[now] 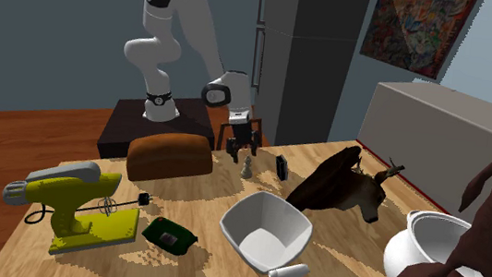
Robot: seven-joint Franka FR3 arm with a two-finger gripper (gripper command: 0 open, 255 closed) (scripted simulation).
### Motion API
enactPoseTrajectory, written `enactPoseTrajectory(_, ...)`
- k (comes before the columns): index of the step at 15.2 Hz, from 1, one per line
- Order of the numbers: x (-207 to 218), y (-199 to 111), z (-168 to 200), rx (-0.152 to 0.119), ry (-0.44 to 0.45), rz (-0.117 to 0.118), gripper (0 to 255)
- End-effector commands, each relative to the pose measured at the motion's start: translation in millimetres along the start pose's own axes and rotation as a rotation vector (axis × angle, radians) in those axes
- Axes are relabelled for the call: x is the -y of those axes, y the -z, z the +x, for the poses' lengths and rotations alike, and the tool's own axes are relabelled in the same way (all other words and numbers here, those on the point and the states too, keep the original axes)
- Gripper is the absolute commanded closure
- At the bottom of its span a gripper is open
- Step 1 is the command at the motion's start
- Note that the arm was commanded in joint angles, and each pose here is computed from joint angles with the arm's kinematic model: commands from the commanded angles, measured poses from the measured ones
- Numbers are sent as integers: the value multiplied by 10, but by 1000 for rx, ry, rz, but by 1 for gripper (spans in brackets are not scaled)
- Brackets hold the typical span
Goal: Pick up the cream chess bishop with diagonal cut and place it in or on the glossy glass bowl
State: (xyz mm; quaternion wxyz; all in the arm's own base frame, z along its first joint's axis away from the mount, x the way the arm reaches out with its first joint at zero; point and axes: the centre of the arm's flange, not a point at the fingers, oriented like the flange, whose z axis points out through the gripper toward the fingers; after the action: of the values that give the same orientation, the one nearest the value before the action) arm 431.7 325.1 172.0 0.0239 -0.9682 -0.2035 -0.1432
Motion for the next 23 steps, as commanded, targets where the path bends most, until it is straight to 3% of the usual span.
enactPoseTrajectory(1,-6,-101,2,-1,1,0,0)
enactPoseTrajectory(11,-6,-183,2,-1,1,0,0)
enactPoseTrajectory(12,-6,-183,2,-1,1,0,255)
enactPoseTrajectory(23,-8,-83,32,-1,1,0,255)
